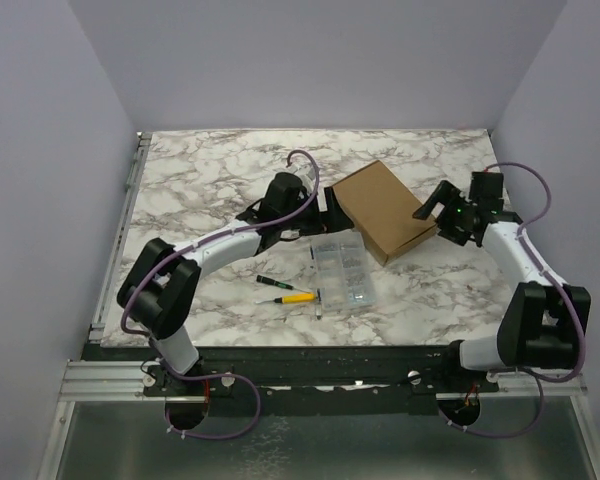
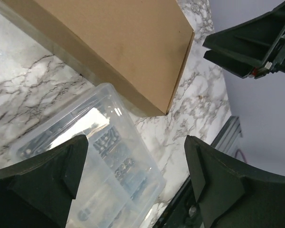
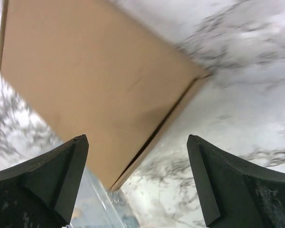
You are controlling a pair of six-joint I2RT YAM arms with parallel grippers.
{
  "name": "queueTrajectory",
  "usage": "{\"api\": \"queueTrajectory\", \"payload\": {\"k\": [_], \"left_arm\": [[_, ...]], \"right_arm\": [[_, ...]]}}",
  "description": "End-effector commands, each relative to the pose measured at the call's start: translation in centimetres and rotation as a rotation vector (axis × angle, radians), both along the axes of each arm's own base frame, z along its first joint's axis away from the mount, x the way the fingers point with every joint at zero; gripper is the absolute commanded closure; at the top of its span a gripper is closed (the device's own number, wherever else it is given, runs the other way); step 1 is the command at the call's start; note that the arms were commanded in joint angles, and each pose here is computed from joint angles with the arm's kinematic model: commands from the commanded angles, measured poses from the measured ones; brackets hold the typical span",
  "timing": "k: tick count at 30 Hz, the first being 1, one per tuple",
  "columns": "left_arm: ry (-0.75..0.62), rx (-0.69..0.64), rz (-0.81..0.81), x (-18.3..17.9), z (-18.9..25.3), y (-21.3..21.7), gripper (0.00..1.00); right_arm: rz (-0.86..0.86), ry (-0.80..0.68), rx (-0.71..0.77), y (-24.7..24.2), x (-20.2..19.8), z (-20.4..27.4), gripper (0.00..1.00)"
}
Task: Unpack the express box
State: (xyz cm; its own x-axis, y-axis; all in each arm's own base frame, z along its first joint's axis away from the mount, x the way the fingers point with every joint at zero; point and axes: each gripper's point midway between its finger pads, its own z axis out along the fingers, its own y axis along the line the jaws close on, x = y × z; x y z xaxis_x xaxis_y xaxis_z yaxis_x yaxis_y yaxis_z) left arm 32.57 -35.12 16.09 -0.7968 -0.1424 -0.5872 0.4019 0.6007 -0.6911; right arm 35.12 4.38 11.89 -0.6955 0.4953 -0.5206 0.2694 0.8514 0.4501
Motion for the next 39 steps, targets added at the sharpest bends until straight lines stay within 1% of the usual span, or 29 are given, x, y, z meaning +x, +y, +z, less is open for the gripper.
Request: {"api": "queueTrajectory", "payload": {"k": [1,4,7,14,18,22,25,28,31,34,36,39], "left_arm": [[0.151,-0.148,0.115,1.8,-0.2,-2.7,0.12],[0.215,-0.164,0.105,3.1,-1.7,-4.6,0.18],[0.222,-0.171,0.091,4.8,-2.5,-6.4,0.19],[0.218,-0.158,0.079,8.4,-4.9,-9.3,0.21],[0.186,-0.150,0.056,10.0,-4.9,-10.5,0.21],[0.137,-0.132,0.036,12.0,-3.8,-11.2,0.21],[0.111,-0.141,0.027,13.2,-3.1,-10.7,0.20],[0.089,-0.127,0.047,14.4,-2.3,-8.8,0.17],[0.077,-0.109,0.068,14.6,-1.2,-6.4,0.15],[0.069,-0.101,0.057,13.3,0.1,-4.8,0.12],[0.072,-0.099,0.033,12.0,0.6,-4.3,0.08],[0.100,-0.104,0.019,10.0,1.0,-3.5,0.07]], "right_arm": [[-0.083,0.034,0.153,-2.7,2.2,-0.6,0.06],[-0.088,0.060,0.106,-3.8,3.7,-1.3,0.08],[-0.104,0.080,0.056,-4.8,4.4,-2.4,0.09],[-0.051,0.073,0.086,-3.9,4.2,-3.7,0.18],[-0.031,0.055,0.156,-2.5,3.2,-3.5,0.25],[0.018,0.047,0.286,0.2,1.2,-3.9,0.27],[0.047,0.043,0.309,1.0,0.1,-3.7,0.27],[0.035,0.017,0.217,-0.2,0.3,-2.3,0.26],[-0.038,0.005,0.090,-2.8,1.4,-0.5,0.22],[-0.124,-0.002,-0.007,-5.3,3.4,1.0,0.17],[-0.156,-0.005,-0.065,-6.9,5.2,1.8,0.16],[-0.170,0.026,-0.122,-8.6,7.4,1.6,0.16]]}}
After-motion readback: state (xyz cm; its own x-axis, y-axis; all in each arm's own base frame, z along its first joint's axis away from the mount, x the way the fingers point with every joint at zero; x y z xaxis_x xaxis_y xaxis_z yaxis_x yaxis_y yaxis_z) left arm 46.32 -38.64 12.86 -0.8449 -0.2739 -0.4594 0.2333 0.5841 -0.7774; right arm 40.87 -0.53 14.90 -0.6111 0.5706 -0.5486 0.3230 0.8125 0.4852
